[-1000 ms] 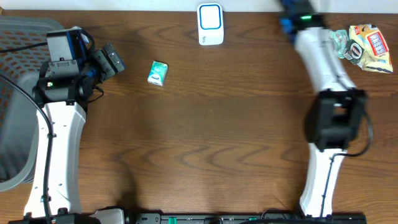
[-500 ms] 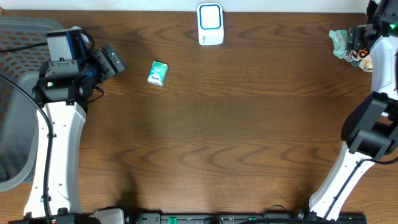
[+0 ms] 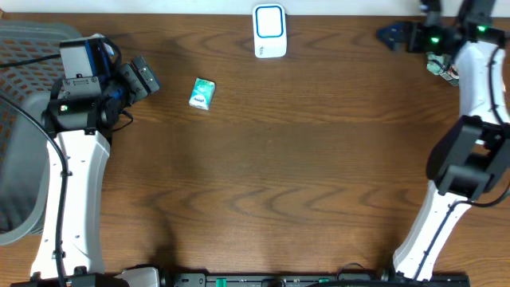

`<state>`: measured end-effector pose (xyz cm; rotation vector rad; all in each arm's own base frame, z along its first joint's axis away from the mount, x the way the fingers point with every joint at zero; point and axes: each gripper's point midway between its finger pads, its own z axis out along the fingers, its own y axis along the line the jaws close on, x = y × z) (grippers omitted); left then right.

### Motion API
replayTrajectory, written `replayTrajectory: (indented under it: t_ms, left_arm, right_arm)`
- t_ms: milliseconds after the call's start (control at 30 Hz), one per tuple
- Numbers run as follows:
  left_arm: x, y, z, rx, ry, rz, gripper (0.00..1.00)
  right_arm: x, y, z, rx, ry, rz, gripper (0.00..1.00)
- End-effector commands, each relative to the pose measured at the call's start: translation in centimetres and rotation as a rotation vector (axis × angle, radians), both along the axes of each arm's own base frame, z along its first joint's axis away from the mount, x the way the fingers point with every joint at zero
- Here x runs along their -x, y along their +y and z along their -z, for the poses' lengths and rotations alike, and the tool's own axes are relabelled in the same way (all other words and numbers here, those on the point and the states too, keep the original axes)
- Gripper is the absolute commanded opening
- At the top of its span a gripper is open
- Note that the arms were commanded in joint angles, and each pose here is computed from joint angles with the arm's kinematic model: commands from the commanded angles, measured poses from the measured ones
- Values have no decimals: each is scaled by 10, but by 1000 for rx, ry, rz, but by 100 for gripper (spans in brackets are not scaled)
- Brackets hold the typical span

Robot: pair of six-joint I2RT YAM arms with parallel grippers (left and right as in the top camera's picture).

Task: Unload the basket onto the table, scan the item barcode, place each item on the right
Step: 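Carry the orange pack to the right corner and release it, then reach the right gripper to the teal Kleenex pack and grasp it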

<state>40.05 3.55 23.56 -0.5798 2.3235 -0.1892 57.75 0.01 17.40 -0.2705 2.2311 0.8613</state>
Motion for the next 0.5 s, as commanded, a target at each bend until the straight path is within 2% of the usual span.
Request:
replayTrajectory:
  t_ms: [0,33,167,300,467]
  left_arm:
    - [0,3,-1,-12,0,-9,98]
    - [0,3,-1,-12,0,-9,98]
    - [0,3,-1,-12,0,-9,97]
    - [0,3,-1,-11,0,-8,98]
    - [0,3,-1,-12,0,-9,98]
  right_arm:
    - [27,89,-50,-230,-59,-274,99]
    - [27,106,-45,-211,-31,-278,99]
    - [18,172,-6,-27,145,-99,99]
    - [11,217,11,109,167,77,99]
    - [30,294,21,103,192,103,99]
